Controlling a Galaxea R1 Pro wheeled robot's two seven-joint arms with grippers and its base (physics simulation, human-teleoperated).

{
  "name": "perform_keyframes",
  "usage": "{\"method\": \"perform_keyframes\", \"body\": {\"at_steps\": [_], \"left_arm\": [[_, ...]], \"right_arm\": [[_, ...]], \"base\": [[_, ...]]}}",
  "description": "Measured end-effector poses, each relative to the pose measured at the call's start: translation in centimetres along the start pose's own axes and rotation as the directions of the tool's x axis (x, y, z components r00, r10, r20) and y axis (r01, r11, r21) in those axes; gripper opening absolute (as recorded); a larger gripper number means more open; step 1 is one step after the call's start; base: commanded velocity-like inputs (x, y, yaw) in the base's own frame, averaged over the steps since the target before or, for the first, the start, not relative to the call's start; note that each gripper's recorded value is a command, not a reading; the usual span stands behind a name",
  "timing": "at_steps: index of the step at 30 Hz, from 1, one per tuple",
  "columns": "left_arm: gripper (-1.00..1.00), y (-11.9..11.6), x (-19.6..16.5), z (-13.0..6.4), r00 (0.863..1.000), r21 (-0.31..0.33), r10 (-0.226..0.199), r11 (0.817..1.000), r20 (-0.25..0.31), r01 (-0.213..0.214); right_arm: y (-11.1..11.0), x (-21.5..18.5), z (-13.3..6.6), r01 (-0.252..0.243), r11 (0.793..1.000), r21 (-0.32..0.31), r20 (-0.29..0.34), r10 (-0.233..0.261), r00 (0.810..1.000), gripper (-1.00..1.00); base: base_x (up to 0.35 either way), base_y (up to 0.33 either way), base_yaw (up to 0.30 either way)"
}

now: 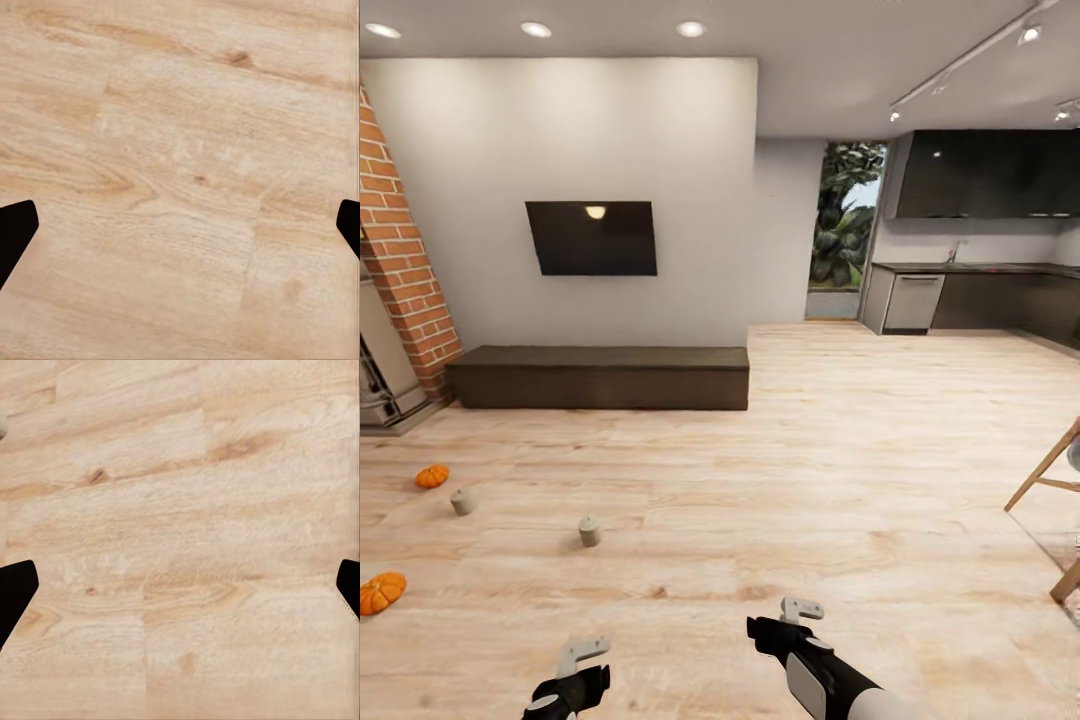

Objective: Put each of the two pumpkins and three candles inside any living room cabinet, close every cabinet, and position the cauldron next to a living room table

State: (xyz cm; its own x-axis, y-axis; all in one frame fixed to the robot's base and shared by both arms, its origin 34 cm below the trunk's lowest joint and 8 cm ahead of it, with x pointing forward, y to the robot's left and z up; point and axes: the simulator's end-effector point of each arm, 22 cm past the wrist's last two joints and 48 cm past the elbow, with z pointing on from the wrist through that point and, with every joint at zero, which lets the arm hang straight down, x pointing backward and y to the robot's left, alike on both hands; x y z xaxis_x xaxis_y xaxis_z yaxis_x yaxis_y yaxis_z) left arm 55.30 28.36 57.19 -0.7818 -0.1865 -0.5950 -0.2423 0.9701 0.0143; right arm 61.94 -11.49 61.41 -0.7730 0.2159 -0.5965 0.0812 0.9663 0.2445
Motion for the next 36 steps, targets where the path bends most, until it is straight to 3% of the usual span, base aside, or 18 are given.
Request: {"method": "perform_keyframes", "body": {"at_steps": [36], "left_arm": [[1.0, 0.19, -0.1, -0.03, 1.0, -0.004, -0.014, 1.0, 0.002, 0.014]], "right_arm": [[-0.03, -0.56, -0.06, 0.0, 1.0, -0.001, 0.023, 0.0, 1.0, 1.0]], "base": [[0.331, 0.0, -0.012]]}}
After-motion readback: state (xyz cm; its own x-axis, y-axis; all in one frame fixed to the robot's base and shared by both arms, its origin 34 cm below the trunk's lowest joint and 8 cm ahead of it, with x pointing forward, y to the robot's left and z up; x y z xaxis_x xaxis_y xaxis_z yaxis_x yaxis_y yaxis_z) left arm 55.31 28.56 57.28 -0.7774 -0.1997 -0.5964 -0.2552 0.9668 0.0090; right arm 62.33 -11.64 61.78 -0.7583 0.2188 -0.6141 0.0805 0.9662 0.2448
